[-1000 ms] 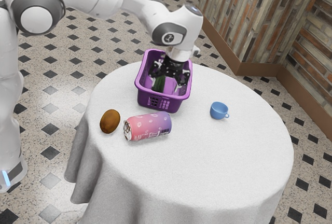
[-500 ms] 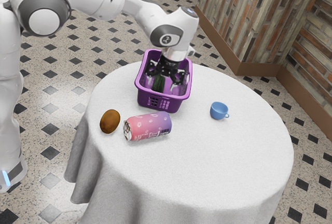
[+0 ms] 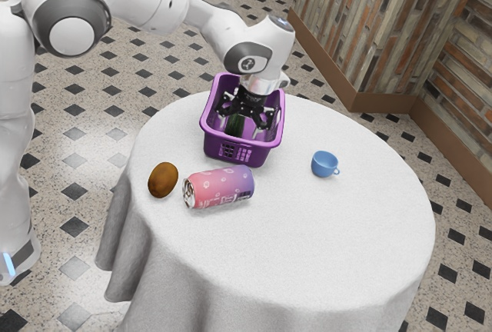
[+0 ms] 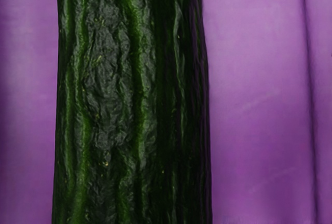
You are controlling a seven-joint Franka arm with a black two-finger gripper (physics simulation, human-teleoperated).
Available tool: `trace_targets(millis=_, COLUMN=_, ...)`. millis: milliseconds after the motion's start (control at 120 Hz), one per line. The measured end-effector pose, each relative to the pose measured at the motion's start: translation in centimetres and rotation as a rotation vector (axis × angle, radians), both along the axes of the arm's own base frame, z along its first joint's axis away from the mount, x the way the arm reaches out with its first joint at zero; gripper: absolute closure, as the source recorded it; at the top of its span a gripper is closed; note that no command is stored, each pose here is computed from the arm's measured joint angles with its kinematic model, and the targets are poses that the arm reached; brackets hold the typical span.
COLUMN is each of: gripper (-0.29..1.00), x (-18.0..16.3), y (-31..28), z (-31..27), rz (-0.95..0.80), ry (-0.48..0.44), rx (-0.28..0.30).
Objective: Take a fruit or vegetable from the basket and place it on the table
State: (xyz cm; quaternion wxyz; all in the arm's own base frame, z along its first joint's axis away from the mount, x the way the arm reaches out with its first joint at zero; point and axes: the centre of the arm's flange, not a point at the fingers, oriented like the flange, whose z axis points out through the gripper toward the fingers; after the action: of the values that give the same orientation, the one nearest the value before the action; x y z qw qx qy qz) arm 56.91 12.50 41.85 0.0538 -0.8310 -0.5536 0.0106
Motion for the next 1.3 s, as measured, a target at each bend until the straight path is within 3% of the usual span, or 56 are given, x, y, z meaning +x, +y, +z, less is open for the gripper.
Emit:
trace_targets(millis=467, gripper=0.0, x=0.4, y=0.0, z=-0.5, rz=-0.016, ry=-0.009, rx=-0.021)
trace_targets(millis=725, gripper=0.43, x=0.9, y=-0.2, z=-0.7, rz=-0.019, ry=-0.011, rx=-0.024)
trace_targets(millis=1300, gripper=0.54, x=1.1, y=1.5, z=5.7, rz=-0.018, ry=-0.049, rx=0.019)
